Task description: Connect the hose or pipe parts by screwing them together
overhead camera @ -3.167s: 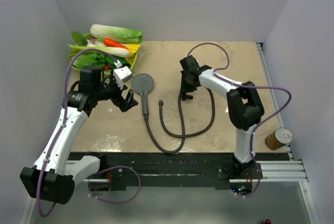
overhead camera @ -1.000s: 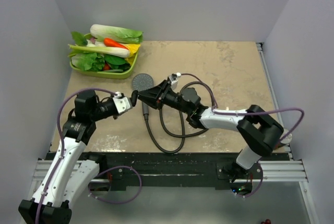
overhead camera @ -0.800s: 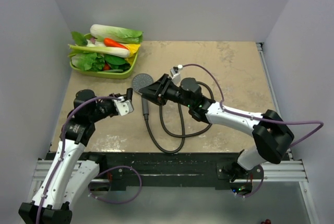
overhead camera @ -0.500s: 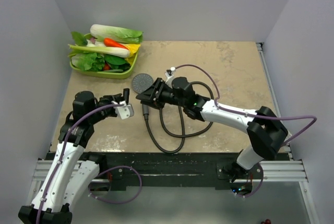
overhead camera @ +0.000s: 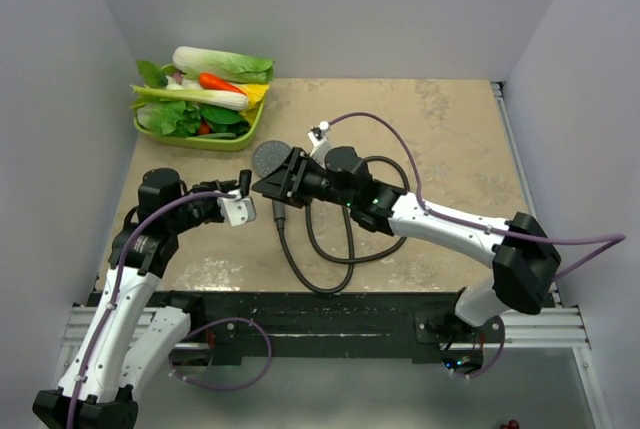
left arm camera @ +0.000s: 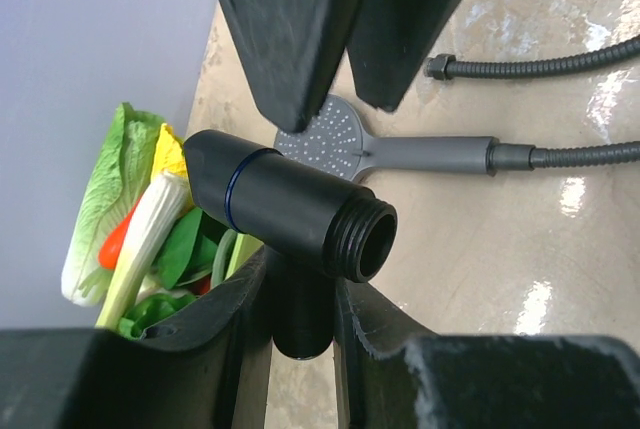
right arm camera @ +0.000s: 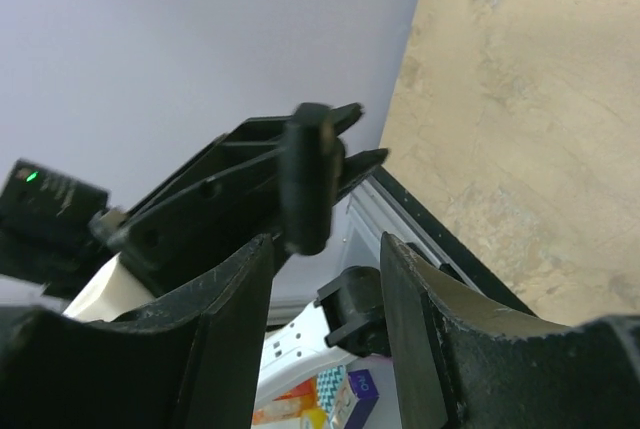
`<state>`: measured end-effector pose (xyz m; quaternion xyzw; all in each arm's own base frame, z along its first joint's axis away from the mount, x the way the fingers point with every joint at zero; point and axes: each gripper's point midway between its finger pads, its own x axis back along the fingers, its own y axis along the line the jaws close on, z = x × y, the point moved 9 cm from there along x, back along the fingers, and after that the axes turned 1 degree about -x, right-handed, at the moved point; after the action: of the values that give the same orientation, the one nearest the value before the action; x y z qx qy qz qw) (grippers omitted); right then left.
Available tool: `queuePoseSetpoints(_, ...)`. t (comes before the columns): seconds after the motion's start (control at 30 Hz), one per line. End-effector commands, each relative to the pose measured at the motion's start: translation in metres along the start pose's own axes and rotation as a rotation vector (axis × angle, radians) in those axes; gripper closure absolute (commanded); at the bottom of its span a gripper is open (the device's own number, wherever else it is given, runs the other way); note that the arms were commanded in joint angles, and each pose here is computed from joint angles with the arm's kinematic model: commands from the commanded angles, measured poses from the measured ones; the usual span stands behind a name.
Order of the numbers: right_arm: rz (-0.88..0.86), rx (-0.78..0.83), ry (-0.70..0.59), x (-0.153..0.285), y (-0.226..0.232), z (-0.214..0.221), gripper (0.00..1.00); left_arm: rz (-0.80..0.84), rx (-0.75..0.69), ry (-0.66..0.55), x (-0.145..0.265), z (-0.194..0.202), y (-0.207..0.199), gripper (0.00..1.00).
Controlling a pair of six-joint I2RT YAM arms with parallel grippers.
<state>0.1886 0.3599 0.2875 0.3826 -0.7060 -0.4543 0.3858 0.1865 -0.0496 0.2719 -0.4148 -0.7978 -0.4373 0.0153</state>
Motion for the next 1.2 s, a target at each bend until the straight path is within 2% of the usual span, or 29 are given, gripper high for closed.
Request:
queuePoseSetpoints(0.0, -0.075, 0.06, -0.075, 0.017, 0.022, -0.005, 0.49, -0.005, 0.01, -0.076, 0.0, -0.014, 0.009, 1.0)
queuePoseSetpoints(0.2, -0.067, 0.106, -0.061, 0.009, 0.033, -0.004, 0.48, 0.007, 0.015, -0.08, 0.0, -0.016, 0.01, 1.0)
queuePoseSetpoints(0.63, 0.075, 0.173, -0.046, -0.018, 0.025, -0.003, 0.49, 0.009, 0.007, -0.088, 0.003, -0.018, 0.01, 1.0)
queuePoseSetpoints(0.77, 0.078, 0.183, -0.067, -0.022, 0.026, -0.005, 0.5, 0.01, 0.004, -0.098, 0.004, -0.02, 0.01, 1.0)
queuePoseSetpoints(1.17, 0.088, 0.18, -0.009, -0.044, 0.02, 0.008, 0.54, 0.011, -0.006, -0.092, 0.005, -0.02, 0.01, 1.0)
